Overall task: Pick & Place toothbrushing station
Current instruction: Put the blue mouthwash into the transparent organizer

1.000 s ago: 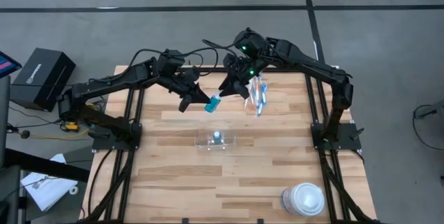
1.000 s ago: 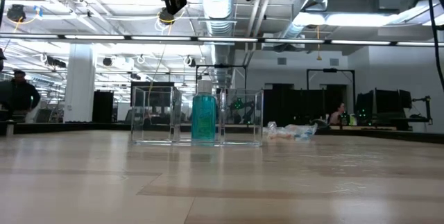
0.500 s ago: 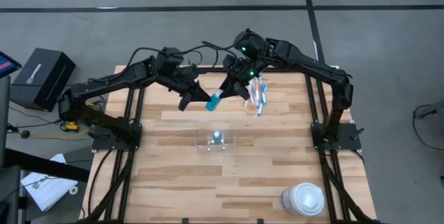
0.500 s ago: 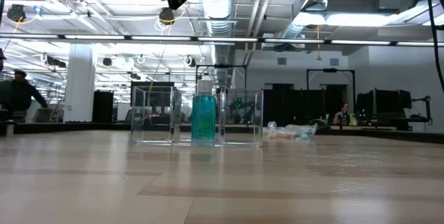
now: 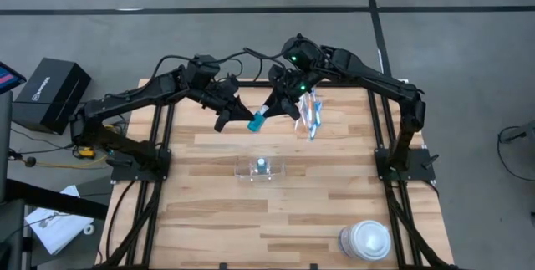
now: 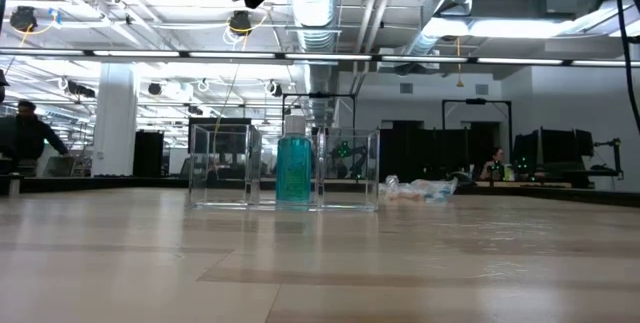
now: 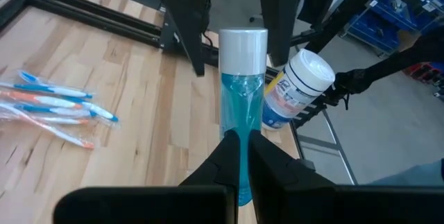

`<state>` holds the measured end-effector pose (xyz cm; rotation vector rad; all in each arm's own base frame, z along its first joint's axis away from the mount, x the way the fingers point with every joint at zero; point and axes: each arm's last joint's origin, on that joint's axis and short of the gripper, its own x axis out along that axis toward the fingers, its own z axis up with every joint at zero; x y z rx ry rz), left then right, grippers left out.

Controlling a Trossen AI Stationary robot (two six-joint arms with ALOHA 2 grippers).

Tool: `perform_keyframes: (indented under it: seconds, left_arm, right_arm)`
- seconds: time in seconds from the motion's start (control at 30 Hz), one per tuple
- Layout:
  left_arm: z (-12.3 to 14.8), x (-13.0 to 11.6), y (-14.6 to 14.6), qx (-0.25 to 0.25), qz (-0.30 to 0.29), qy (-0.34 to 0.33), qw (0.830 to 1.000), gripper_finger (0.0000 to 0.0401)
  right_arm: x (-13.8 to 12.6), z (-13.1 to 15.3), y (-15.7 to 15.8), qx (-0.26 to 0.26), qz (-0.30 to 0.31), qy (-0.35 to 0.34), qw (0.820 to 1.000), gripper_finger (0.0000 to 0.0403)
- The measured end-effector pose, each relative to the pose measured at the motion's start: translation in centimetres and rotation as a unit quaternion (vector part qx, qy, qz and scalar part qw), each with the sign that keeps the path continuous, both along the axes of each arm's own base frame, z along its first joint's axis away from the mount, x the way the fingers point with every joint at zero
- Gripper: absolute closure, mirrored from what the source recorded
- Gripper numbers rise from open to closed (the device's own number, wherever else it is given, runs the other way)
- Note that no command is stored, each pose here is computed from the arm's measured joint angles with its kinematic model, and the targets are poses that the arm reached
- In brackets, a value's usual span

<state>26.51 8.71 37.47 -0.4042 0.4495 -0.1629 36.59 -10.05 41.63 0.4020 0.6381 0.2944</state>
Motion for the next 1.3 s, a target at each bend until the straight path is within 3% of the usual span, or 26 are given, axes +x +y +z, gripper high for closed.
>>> perform_keyframes:
  seconds: [1.3]
  left_arm:
    - [-0.59,0.80,0.45,0.000,0.001,0.001,1.000,0.0396]
  right_arm:
    - [-0.30,-0.10,-0.63,0.009,-0.006,0.008,1.000,0.0236]
